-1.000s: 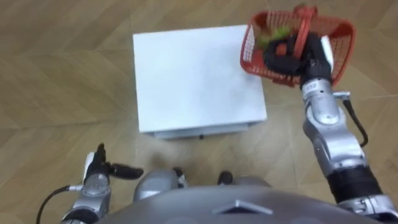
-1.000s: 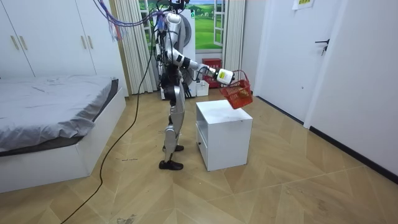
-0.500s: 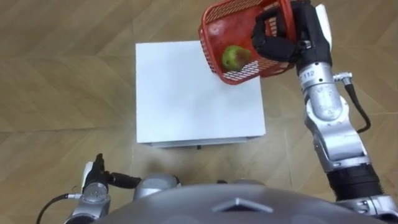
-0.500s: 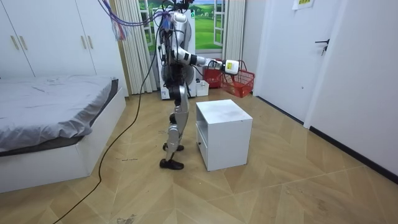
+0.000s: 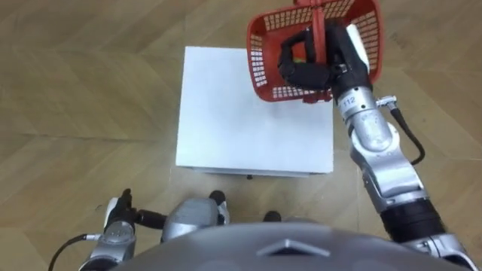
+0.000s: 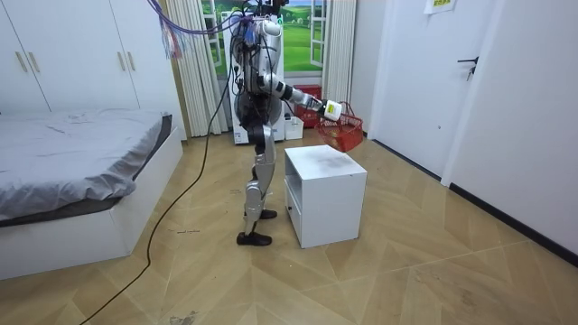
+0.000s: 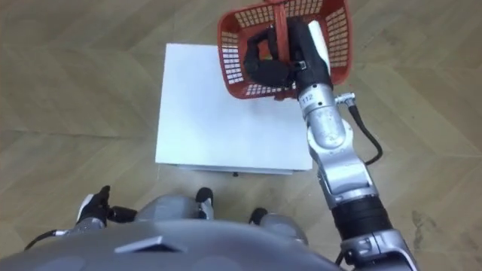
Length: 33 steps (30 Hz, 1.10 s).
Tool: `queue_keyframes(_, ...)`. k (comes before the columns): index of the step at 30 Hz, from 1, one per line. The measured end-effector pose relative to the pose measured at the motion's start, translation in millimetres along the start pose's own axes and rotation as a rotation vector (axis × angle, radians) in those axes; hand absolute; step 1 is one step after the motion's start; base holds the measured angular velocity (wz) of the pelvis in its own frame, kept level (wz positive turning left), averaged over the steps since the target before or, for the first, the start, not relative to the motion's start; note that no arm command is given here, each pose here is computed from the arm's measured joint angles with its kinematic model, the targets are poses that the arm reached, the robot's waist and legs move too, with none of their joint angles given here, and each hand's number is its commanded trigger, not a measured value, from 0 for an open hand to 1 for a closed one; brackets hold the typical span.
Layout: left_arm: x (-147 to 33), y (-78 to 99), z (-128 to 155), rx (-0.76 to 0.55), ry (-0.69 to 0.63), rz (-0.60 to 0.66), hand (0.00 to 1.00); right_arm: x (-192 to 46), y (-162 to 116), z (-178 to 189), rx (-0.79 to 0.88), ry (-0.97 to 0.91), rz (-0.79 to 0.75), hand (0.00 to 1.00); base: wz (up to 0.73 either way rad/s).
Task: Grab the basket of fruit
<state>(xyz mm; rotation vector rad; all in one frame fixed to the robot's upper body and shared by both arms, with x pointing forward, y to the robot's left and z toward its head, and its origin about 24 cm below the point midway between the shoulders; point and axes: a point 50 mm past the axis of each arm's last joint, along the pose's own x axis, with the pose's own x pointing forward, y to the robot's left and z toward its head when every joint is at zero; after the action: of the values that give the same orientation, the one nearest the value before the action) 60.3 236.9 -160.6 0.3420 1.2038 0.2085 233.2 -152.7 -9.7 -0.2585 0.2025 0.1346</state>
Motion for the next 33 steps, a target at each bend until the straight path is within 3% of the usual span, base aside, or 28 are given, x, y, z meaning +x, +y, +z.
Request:
queue_keyframes(8,-0.2,8.3,-12.7,0.019,0.050,0.023,0.00,-2.7,12.2,-25.9,0.036,0.116,0.027,1.00,0.06)
queue_keyframes(19,-0.8,7.0,-17.0,0.080,0.080,0.013,0.00,-1.7,23.3,-36.2,0.049,0.170,0.078,0.98,0.02)
queue_keyframes(20,-1.1,6.6,-19.1,0.087,0.091,0.011,0.00,-1.0,25.5,-38.7,0.045,0.183,0.090,0.08,0.00)
queue_keyframes(21,-1.2,6.2,-20.1,0.089,0.097,0.009,0.00,-1.2,26.1,-40.1,0.043,0.190,0.093,0.00,0.00)
queue_keyframes(33,-2.2,2.5,-23.5,0.120,0.115,-0.004,0.00,-5.0,32.3,-50.1,0.040,0.236,0.125,0.00,0.01)
